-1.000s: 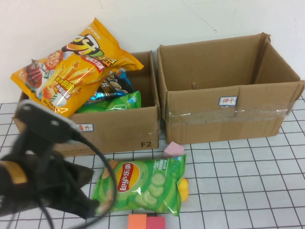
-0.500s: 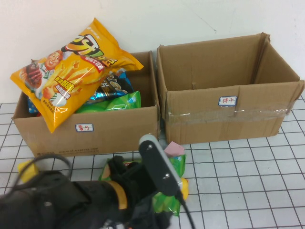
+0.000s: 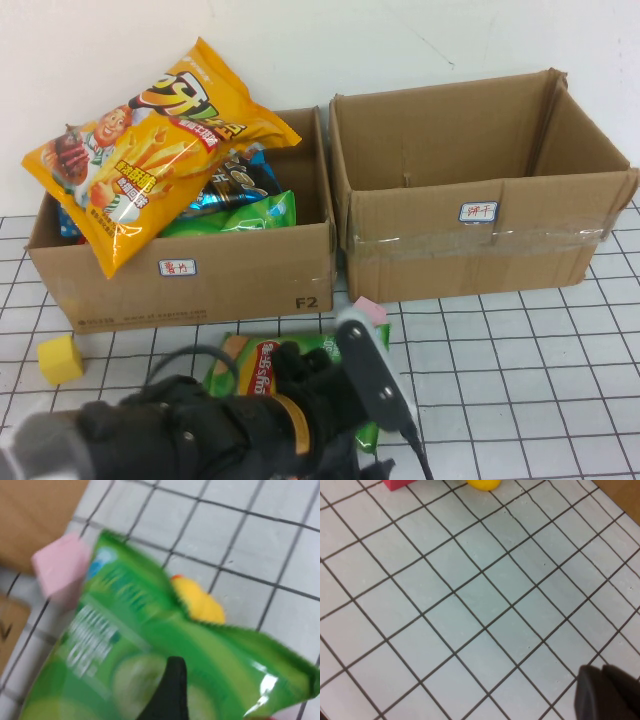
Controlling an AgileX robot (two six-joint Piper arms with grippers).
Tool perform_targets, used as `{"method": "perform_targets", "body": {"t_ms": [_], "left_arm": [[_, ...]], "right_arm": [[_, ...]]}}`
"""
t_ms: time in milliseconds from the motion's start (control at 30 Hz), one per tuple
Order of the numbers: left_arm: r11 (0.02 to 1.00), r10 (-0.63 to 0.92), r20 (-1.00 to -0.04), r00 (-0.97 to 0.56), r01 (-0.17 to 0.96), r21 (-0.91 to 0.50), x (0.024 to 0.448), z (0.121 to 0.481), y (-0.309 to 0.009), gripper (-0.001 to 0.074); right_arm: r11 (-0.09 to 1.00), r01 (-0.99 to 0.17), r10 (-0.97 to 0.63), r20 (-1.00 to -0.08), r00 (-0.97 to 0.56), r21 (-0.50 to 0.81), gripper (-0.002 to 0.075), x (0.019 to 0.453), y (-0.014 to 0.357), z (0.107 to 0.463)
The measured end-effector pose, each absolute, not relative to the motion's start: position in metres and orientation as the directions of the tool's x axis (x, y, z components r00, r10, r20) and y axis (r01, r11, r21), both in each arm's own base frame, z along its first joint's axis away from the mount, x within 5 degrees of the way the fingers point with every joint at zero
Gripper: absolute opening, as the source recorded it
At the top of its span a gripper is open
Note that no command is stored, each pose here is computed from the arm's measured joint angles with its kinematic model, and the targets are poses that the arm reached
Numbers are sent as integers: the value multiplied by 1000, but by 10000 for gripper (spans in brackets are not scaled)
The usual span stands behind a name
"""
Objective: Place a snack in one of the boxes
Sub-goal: Pick up the potato chip
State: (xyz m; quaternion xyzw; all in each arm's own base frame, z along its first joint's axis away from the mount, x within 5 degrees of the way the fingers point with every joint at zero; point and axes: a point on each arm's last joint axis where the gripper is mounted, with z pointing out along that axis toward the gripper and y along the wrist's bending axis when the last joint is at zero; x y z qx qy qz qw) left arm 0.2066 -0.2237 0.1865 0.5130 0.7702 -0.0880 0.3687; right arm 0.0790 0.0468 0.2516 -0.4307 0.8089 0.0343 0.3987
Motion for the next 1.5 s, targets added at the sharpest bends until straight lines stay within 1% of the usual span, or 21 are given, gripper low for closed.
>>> {"method": "perform_targets", "body": {"t_ms": [100,200,300,433,567,633,667,800,867,933,967,1067,1167,1300,1500], "left_arm": [[388,757,-642,-124,875,288,205,178,-231,664],[348,775,-627,-83,884,313,207,168,-236,664],[331,786,-614,-74,889,317,209,157,-239,665],[327,783,-619,-63,888,323,211,152,-241,663],[313,787,-615,-44,888,336,211,152,-241,620],[295,799,-601,-32,891,345,210,152,-240,566],[283,807,-590,-25,893,349,210,151,-240,526],[242,836,-549,-7,902,357,208,148,-238,302],[240,840,-543,-11,904,353,208,148,-237,167],[233,842,-540,-4,904,357,208,148,-237,78],[227,843,-538,3,904,361,208,148,-237,52],[206,846,-532,30,902,379,208,151,-237,16],[198,837,-544,61,893,405,207,162,-236,6],[217,808,-582,90,873,437,204,184,-233,1],[275,753,-649,108,845,459,199,216,-227,0]], "right_arm": [[627,-724,-669,-675,-311,-288,-1,79,47,252],[627,-724,-669,-675,-311,-288,-1,79,47,252],[627,-724,-669,-675,-311,-288,-1,79,47,252],[627,-724,-669,-675,-311,-288,-1,79,47,252],[627,-724,-669,-675,-311,-288,-1,79,47,252],[627,-724,-669,-675,-311,-288,-1,79,47,252],[627,-724,-669,-675,-311,-288,-1,79,47,252],[626,-725,-670,-674,-312,-287,-1,79,47,251],[626,-725,-670,-674,-312,-287,-1,79,47,251],[626,-725,-670,-674,-312,-287,-1,79,47,251],[626,-725,-670,-674,-312,-287,-1,79,47,251],[626,-725,-670,-674,-312,-287,-1,79,47,251],[626,-725,-670,-674,-312,-287,-1,79,47,251],[626,-725,-670,-674,-312,-287,-1,79,47,251],[626,-725,-670,-674,-312,-287,-1,79,47,251]]}}
